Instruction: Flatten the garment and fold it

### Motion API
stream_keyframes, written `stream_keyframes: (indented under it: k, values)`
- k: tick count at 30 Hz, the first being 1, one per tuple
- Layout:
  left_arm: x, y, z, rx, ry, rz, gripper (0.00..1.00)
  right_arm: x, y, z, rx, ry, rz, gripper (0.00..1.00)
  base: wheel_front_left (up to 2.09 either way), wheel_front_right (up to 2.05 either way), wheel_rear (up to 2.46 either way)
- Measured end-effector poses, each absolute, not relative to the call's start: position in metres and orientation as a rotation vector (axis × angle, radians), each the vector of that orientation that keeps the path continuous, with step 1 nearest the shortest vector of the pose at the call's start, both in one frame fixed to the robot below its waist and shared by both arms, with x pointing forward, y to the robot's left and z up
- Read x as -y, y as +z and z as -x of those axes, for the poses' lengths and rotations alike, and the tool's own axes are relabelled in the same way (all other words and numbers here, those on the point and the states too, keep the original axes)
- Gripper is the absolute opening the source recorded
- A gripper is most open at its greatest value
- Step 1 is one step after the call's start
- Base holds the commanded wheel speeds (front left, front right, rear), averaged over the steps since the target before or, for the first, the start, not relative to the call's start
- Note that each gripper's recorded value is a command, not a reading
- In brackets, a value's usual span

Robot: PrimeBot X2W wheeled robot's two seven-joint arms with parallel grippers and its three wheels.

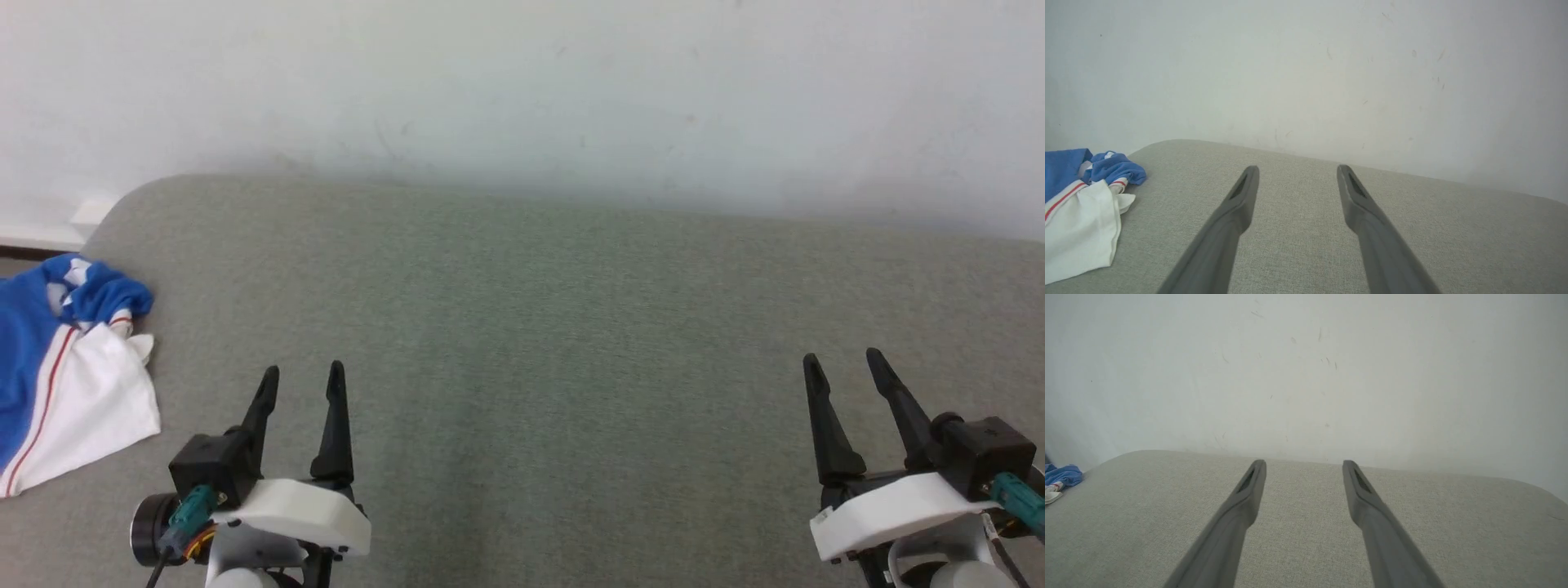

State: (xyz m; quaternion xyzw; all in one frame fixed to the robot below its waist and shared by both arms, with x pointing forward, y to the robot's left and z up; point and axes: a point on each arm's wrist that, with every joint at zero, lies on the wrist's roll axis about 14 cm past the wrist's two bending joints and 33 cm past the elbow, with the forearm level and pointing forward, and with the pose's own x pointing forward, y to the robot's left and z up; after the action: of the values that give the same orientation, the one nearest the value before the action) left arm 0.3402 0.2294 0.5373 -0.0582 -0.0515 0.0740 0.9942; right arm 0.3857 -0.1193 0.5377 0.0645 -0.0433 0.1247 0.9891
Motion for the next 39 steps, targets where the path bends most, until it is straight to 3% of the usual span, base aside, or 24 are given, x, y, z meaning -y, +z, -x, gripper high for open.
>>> stream_keyframes:
  k: [25, 39]
  values:
    - [-0.329, 0.561, -0.27, 0.191, 0.489, -0.009, 1.0, 0.023, 0.538, -0.405, 0.104, 0.52, -0.118, 1.0, -0.01, -0.01, -0.01]
    - [-0.394, 0.584, -0.325, 0.203, 0.57, -0.074, 1.0, 0.008, 0.523, -0.434, 0.062, 0.544, -0.144, 1.0, 0.0, 0.0, 0.0]
